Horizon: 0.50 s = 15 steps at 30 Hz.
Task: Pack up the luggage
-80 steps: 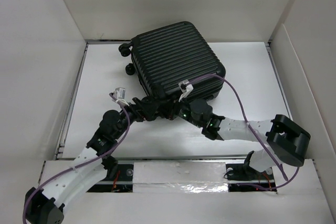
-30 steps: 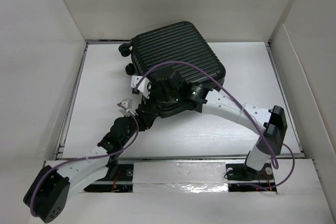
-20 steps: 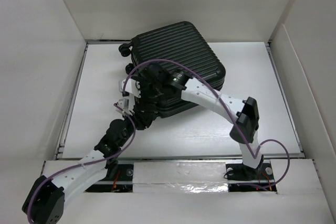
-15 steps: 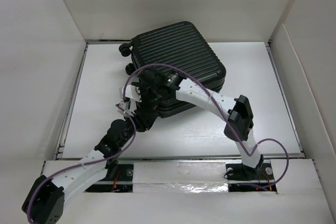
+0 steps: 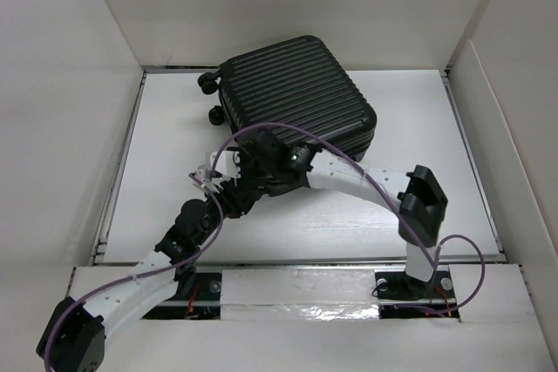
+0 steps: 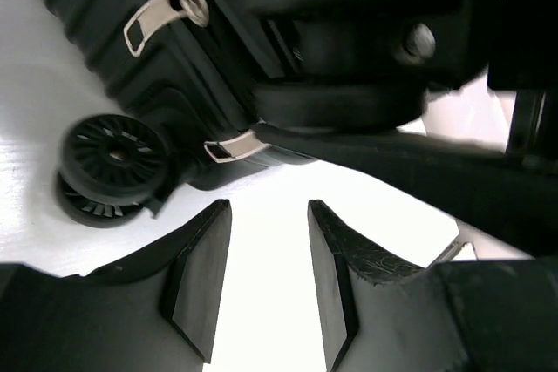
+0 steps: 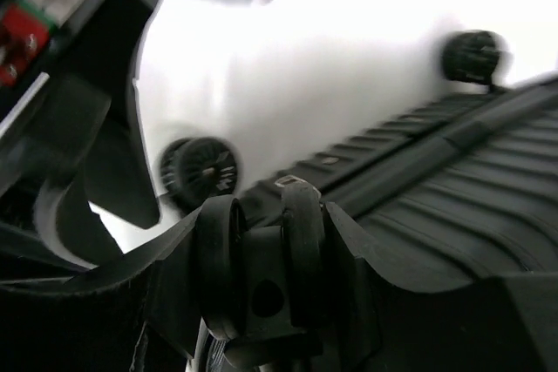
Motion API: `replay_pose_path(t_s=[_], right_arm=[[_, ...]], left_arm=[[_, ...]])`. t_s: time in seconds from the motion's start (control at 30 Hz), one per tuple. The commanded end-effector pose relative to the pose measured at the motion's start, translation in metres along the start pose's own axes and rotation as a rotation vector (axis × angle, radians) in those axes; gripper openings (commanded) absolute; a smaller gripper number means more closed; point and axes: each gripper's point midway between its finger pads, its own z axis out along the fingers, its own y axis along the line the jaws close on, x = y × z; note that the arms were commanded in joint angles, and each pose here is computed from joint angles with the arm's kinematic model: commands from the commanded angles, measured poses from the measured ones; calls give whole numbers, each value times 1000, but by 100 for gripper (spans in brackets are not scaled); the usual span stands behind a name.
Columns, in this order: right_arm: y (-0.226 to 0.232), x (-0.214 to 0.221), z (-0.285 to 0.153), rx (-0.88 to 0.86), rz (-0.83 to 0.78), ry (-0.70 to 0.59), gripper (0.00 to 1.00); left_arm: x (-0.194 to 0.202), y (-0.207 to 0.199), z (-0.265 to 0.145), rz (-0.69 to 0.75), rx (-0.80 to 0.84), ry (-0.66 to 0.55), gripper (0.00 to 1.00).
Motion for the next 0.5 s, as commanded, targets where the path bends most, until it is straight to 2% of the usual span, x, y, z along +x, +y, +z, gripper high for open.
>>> replay_pose_path(t_s=[0.0,0.03,0.07,0.13,0.23,0.3,0.33,0.47], right_arm=[[-61,-12,-47,421,167,-102,0],[-78,-21,-60,527,200,-170,0],[-73,-8,-60,561,247,-168,0],[-96,-19,-96,760,333,-259,0],[-102,-11,-124,938,435,-324,0],[-99,-1,-129,1000,495,-335,0],[-103,3,-142,1086,558,-348,0],[-105,16,-143,1169,691,-347,0]], left_arm=[[22,28,-6,-5,-43,23,38],[22,27,-5,-5,-42,22,38],[17,31,-4,-6,-63,-4,38],[15,30,-2,-12,-70,-13,38],[9,30,1,-20,-73,-45,40],[4,29,3,-24,-72,-67,42],[1,25,5,-23,-56,-81,42],[-4,8,9,14,36,-93,43]])
